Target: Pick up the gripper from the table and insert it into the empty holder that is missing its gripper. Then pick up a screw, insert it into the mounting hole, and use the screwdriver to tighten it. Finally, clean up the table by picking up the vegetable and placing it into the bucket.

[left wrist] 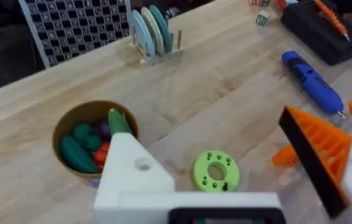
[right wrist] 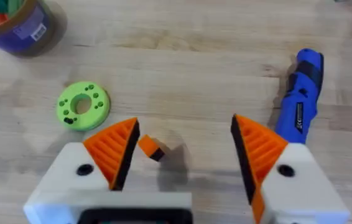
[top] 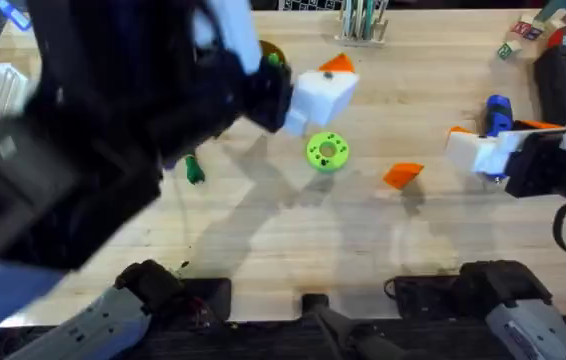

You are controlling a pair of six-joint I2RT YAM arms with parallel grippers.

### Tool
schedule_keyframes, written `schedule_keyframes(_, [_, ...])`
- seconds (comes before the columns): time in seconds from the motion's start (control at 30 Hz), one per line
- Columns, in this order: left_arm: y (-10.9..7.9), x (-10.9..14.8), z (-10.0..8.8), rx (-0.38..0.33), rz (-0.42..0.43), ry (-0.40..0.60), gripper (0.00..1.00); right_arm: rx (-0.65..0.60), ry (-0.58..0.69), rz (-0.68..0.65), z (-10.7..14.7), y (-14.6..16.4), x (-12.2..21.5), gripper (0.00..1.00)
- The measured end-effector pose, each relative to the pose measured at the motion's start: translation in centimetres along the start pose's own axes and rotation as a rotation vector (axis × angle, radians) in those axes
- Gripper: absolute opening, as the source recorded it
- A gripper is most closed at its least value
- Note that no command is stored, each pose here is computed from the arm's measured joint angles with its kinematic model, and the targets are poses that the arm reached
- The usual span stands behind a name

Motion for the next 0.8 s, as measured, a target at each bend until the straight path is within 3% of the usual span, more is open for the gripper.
schedule_keyframes(0.3, [0.5,4.4,4.7,-0.071,0.016,-0.291,0.994,0.000,0.000,0.000,0.0,0.0,0.0,0.906])
schedule_keyframes(0.5, [1.0,6.0,8.8,-0.084,0.024,-0.380,0.994,0.000,0.000,0.000,0.0,0.0,0.0,0.907])
schedule_keyframes(0.63, [1.6,6.8,9.6,-0.092,0.018,-0.471,0.994,0.000,0.000,0.000,0.0,0.0,0.0,0.906])
schedule_keyframes(0.8, [1.9,6.0,11.7,-0.043,0.036,-0.386,0.994,0.000,0.000,0.000,0.0,0.0,0.0,0.907])
Point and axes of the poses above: each hand's point on the last joint's axis, 136 mm out from that joint toward the fingers, its own x axis back along the fingers, its own y axis along the line the jaws close on, z = x × y, the point moved 1 cm from there along x, back along the fingers, and after that the axes turned 2 degrees about x, right-handed, at the moved point
